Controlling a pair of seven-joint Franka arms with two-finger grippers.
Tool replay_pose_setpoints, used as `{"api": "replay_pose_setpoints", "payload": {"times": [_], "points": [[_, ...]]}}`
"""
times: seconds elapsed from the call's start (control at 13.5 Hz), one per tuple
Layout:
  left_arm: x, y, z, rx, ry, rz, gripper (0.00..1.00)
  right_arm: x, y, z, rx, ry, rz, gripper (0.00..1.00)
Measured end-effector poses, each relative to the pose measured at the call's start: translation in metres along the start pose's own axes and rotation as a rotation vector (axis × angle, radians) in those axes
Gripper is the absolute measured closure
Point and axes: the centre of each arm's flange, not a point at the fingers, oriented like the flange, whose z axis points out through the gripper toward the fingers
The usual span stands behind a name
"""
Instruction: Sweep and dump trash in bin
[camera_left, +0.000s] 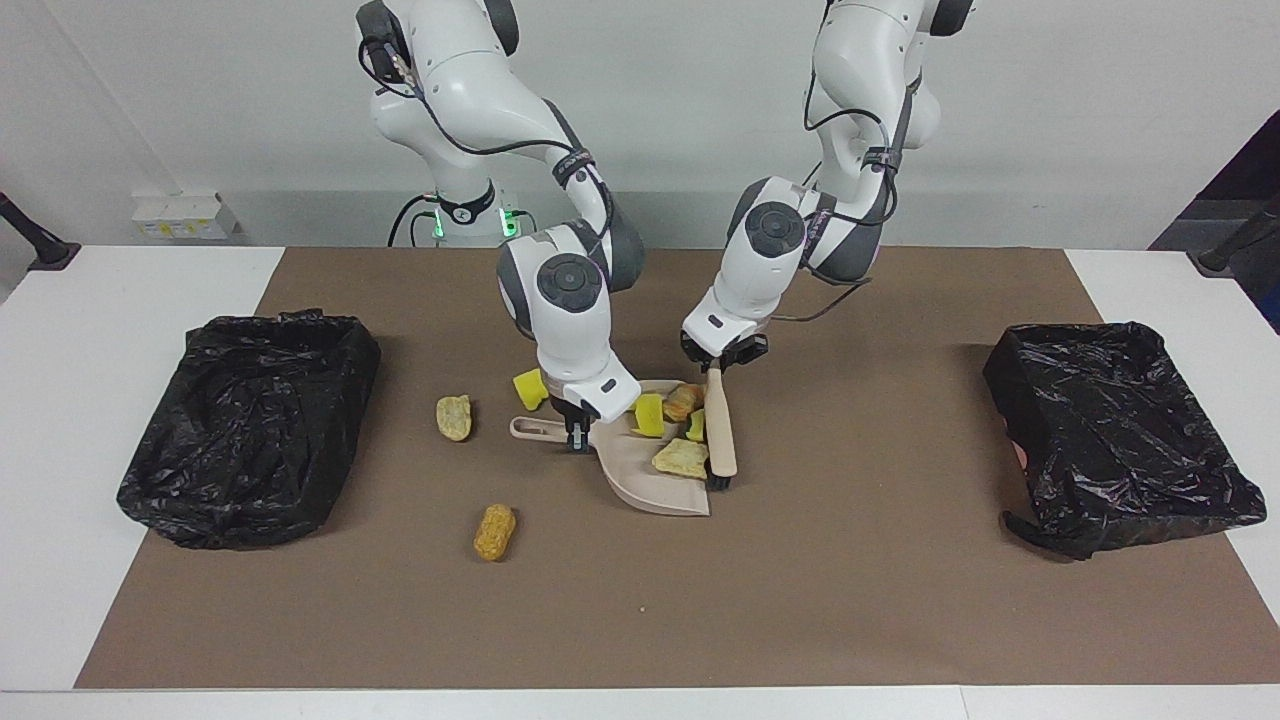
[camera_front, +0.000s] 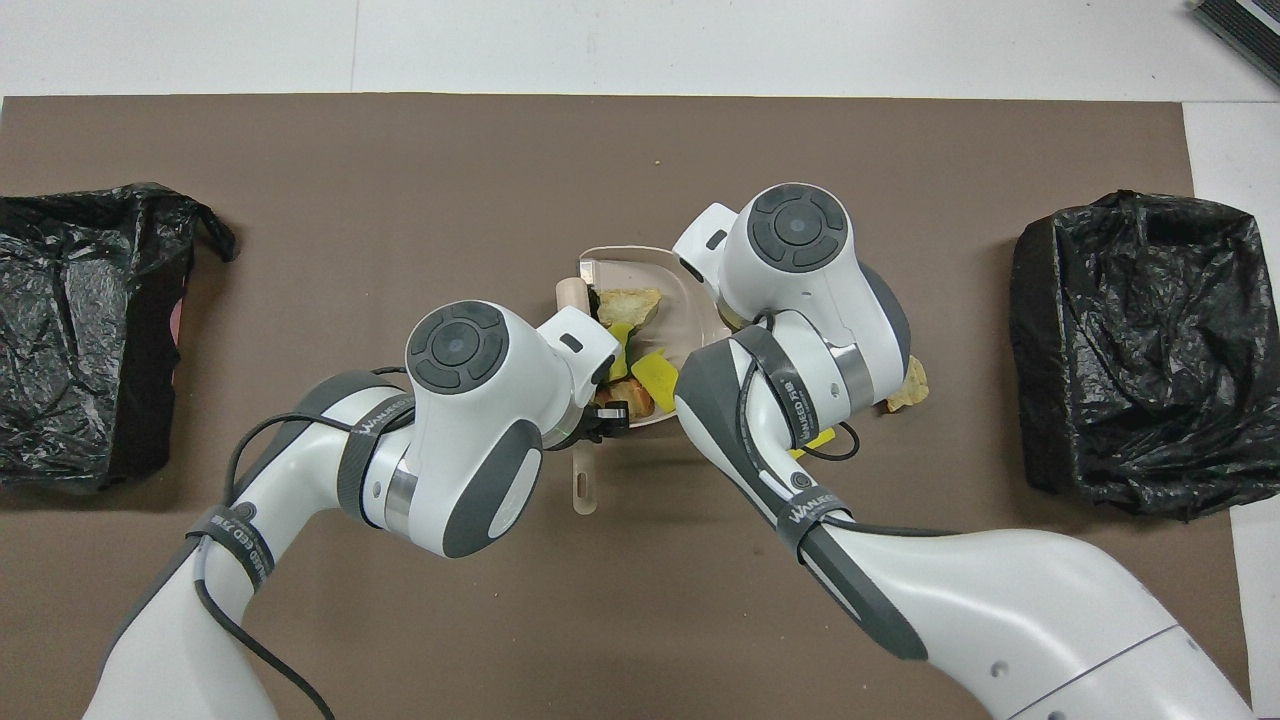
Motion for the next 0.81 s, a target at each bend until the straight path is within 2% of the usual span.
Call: {"api": "replay_pose_setpoints", "payload": {"times": [0.22,0.44,0.66,0.81], "points": [[0.002,-0.009,-0.027,-0.023,0.020,-0.125,0.74,0.000,0.000,0.000,0.001,0.000,0.000,0.68],[-0.005,-0.033,-0.078,-0.008,0.000,-0.188,0.74,0.000,-0.001,0.000,0.001,0.000,-0.001,0.68],[-0.031,-0.063,-0.129,0.094,-0.027,-0.169,0.74,0.000,-0.001,0.000,0.001,0.000,0.000,0.68],[-0.053,-0.071,-0.134,0.153,-0.047,-0.142,0.74,-0.002,0.000,0.000,0.001,0.000,0.001,0.68]]}}
